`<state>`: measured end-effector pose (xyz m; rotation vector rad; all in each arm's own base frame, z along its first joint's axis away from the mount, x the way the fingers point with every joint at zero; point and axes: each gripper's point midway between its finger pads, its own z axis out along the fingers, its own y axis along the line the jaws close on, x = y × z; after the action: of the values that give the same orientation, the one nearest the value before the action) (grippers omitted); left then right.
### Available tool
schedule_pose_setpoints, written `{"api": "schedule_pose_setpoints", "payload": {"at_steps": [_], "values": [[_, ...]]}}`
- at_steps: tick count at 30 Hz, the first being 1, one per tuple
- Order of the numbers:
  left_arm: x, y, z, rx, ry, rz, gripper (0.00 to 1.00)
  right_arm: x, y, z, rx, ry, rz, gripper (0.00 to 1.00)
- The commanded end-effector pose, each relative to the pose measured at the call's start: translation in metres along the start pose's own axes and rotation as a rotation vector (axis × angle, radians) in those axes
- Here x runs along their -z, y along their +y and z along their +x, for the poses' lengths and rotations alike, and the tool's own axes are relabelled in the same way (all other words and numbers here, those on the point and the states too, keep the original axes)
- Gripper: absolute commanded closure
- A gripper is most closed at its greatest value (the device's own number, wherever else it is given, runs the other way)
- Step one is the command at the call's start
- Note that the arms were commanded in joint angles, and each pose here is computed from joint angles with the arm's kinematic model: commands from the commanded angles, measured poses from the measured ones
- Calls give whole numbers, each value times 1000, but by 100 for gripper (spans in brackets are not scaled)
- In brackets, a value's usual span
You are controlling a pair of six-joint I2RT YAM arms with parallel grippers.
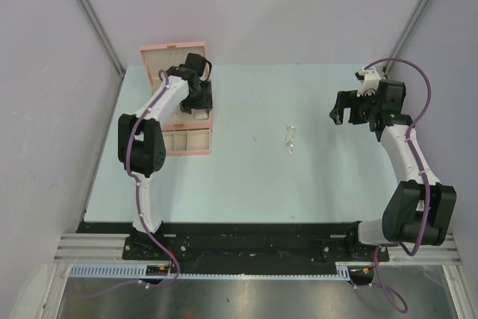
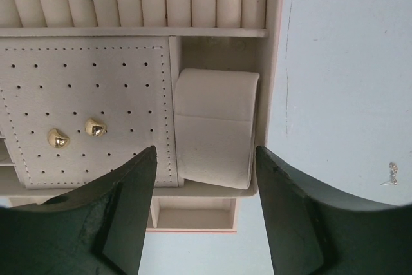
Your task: Organize the mixed jewelry
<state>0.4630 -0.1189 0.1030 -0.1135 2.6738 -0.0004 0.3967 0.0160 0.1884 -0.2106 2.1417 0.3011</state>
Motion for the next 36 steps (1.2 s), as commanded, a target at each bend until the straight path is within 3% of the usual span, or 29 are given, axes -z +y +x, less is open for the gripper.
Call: {"api": "schedule_pose_setpoints", "payload": {"at_steps": [1, 15, 27, 36], "values": [[39, -11, -27, -4, -107, 61, 32, 3, -1, -12, 24, -34, -4, 0], [64, -5, -37, -7, -172, 58, 32, 4, -1, -11, 19, -34, -12, 0], [48, 26, -38, 31, -154, -19, 33, 6, -2, -13, 18, -41, -14, 0], [34, 24, -29, 26, -117, -4, 34, 7, -2, -13, 15, -42, -16, 0]]}}
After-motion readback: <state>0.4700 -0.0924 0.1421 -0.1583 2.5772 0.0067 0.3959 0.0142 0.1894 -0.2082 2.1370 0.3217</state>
